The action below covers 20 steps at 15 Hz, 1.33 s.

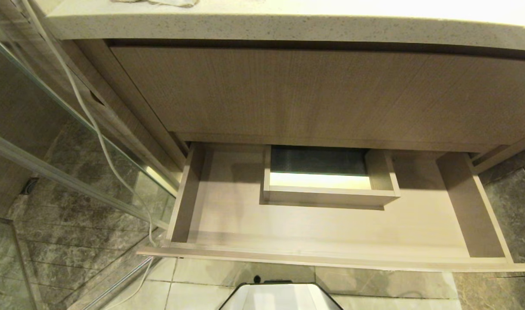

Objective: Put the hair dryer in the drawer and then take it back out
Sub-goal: Pull open the drawer

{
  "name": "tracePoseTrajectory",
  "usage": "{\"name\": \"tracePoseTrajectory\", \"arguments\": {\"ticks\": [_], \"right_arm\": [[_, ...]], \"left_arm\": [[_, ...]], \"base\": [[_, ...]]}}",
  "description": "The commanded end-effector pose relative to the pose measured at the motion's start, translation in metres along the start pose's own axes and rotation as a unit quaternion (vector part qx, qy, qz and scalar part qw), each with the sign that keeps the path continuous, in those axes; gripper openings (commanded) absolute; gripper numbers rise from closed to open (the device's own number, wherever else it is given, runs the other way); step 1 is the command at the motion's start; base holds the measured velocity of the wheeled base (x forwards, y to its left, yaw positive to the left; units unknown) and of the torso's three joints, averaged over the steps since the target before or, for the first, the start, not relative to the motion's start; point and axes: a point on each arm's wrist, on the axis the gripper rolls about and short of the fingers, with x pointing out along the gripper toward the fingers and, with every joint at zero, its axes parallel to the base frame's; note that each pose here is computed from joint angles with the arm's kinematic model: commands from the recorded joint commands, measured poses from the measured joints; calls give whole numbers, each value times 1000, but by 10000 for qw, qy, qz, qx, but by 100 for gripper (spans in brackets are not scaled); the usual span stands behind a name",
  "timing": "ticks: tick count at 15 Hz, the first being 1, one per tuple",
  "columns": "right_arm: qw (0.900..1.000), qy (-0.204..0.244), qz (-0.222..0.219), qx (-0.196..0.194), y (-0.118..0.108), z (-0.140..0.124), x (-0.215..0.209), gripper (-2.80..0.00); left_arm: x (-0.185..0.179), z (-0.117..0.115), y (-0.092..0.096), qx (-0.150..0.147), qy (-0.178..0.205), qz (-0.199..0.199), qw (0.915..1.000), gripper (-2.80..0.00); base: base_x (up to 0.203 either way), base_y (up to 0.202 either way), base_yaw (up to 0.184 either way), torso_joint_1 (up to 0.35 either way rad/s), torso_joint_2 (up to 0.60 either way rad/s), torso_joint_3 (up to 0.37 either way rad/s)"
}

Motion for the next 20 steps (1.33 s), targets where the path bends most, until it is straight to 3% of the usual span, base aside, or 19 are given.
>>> {"name": "tracePoseTrajectory", "arguments": {"ticks": [1,7,13,15,20], "right_arm": [[9989,-13,474,-18,2,-3,-1,-280],[9983,417,358,215,2,-11,-1,-280],[9982,416,365,208,2,-11,-2,-280],[9979,428,323,366,2,-11,-1,-280],[9987,274,337,251,2,-9,-1,-280]], "left_arm": [[0,0,0,0,7,0,10000,-280],[0,0,0,0,6,0,10000,-280],[0,0,0,0,7,0,10000,-280],[0,0,0,0,-3,0,10000,-280],[0,0,0,0,-1,0,10000,-280]], "base": [[0,0,0,0,0,0],[0,0,0,0,0,0],[0,0,0,0,0,0],[0,0,0,0,0,0],[0,0,0,0,0,0]]}}
